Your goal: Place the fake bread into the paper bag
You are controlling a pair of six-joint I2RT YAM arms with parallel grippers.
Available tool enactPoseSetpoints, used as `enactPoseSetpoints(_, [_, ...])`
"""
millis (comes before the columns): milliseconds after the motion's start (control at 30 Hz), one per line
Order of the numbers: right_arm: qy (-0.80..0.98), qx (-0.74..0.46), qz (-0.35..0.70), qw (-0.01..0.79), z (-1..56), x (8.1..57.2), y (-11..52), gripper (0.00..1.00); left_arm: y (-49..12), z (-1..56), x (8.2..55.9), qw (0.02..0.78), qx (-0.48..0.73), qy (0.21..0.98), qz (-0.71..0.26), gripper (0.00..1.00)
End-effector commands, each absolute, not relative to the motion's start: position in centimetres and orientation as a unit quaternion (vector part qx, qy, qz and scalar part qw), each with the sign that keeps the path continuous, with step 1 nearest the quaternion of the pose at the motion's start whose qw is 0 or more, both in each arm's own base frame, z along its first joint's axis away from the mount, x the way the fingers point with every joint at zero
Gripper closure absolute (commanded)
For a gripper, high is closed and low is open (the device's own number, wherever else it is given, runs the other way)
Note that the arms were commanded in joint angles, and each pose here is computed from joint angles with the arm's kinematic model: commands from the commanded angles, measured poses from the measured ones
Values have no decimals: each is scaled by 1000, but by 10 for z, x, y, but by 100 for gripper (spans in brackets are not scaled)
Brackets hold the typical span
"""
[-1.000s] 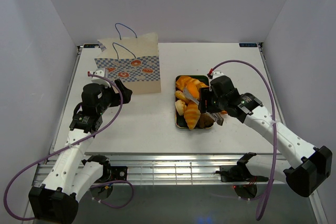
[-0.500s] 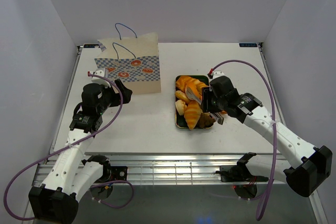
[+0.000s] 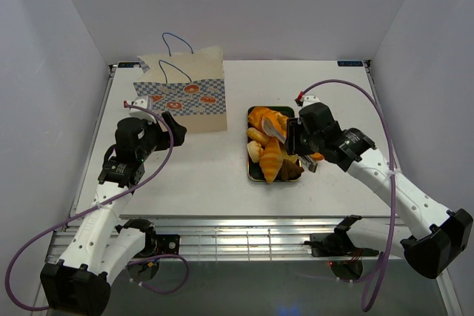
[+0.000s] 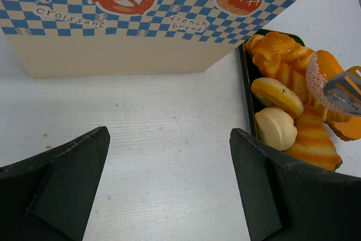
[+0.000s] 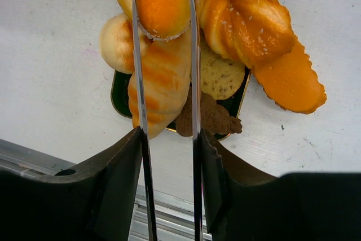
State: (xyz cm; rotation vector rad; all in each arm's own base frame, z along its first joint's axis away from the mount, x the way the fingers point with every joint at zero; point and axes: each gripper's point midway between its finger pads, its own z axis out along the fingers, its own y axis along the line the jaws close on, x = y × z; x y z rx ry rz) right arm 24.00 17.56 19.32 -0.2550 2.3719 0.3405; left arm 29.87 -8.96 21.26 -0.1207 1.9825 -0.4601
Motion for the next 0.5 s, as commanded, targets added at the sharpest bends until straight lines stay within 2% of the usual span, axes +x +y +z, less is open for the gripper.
enactPoseSetpoints(0, [891,-86,159,416,243,250,180,71,-91,228,300,536,-44,820,-195,2])
enactPoseSetpoints(100, [885,-85,163,428,256,252,181,75,-91,228,300,536,-44,820,-195,2])
enactPoseSetpoints(467, [848,-104,184,486,325,277,198,74,-92,227,299,534,-42,821,-198,2])
